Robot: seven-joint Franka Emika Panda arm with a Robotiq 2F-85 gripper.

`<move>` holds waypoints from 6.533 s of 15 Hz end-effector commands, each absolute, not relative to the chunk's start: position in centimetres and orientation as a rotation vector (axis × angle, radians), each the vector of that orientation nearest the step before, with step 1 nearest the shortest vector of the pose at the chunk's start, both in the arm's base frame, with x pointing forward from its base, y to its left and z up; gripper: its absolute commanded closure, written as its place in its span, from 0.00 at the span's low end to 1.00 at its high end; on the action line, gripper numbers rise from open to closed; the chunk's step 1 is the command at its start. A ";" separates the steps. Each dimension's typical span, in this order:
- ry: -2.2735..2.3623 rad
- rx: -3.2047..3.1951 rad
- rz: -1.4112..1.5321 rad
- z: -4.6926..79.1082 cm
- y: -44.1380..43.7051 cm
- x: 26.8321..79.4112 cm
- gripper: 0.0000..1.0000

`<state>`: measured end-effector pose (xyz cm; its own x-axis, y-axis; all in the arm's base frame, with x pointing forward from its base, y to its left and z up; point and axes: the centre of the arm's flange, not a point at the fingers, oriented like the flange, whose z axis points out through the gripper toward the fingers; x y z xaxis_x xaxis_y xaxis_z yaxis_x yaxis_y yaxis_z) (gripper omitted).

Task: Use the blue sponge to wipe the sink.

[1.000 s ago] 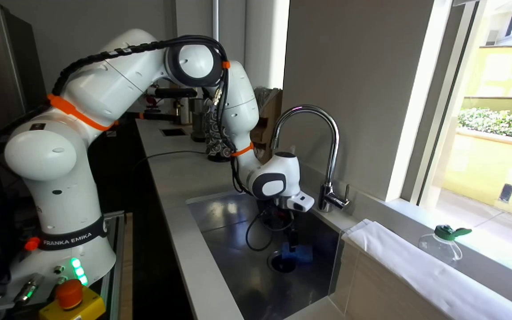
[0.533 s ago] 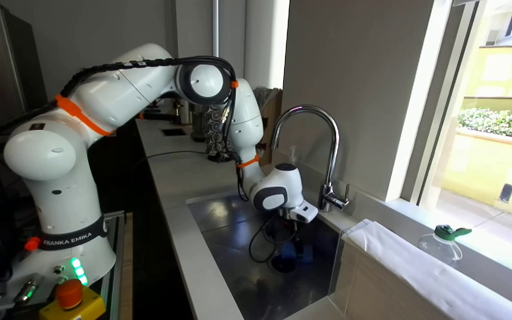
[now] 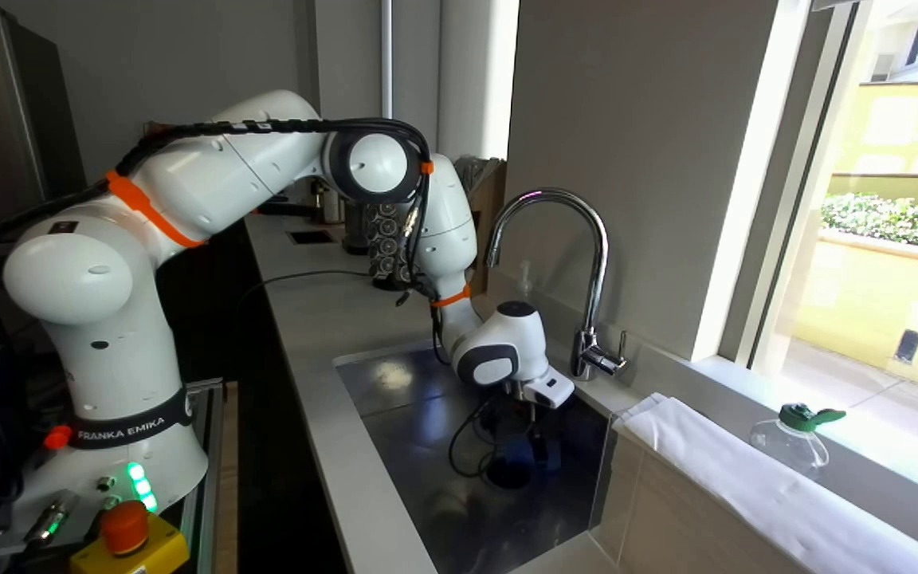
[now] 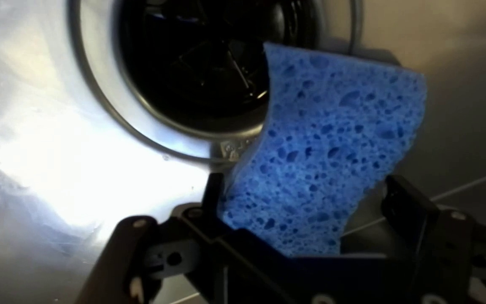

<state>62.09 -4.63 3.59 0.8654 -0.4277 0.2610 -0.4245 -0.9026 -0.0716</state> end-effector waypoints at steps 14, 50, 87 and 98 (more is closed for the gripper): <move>0.762 -2.963 -0.458 6.7 -7.0 62.2 0.96; 0.458 -2.922 -0.413 12.3 2.2 64.8 0.96; 0.832 -2.898 -0.389 9.0 -8.3 66.1 0.96; 0.667 -2.966 -0.310 6.3 -3.7 64.6 0.96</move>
